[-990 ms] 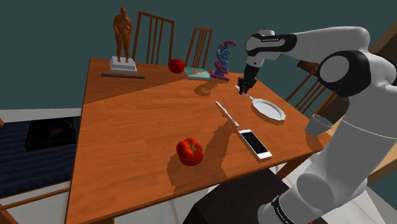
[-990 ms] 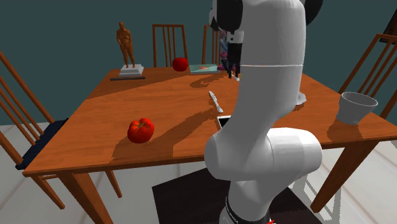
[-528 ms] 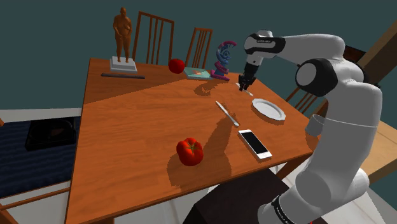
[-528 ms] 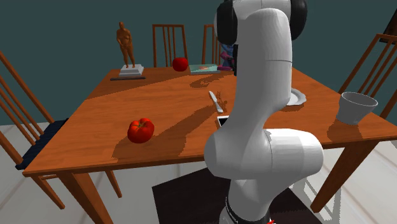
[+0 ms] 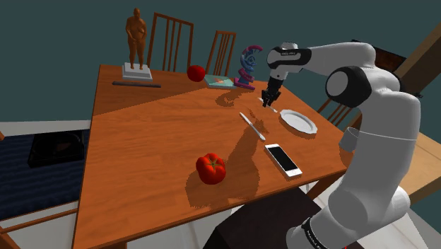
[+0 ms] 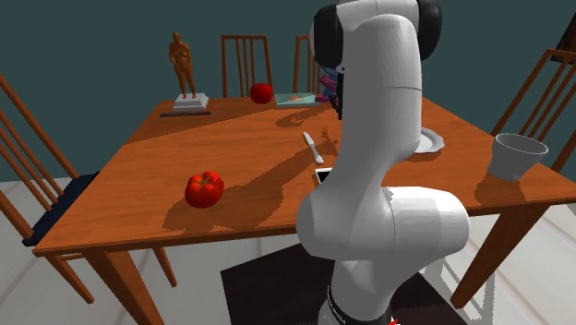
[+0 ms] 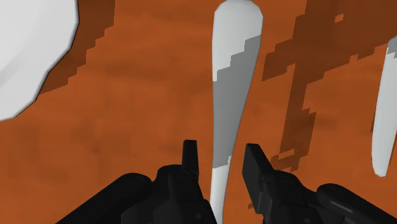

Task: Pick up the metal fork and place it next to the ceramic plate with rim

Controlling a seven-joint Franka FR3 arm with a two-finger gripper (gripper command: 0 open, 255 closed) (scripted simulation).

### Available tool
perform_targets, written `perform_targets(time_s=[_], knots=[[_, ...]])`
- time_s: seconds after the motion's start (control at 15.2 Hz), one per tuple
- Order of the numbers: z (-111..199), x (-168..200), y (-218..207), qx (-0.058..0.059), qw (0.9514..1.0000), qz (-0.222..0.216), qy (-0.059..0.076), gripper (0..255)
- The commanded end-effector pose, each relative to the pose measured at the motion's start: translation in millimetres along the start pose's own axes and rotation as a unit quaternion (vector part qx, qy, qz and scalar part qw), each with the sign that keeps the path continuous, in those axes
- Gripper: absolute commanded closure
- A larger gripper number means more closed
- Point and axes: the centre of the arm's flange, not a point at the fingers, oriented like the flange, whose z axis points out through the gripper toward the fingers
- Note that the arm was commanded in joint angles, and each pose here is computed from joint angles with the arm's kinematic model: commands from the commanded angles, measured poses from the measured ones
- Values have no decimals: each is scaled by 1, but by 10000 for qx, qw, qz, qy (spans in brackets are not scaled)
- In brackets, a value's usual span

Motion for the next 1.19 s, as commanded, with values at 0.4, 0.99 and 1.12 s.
perform_targets(time_s=[0.4, 0.99, 1.12], knots=[[35, 4, 0, -1, 10000, 0, 4, 255], [35, 4, 0, -1, 10000, 0, 4, 0], [35, 4, 0, -1, 10000, 0, 4, 0]])
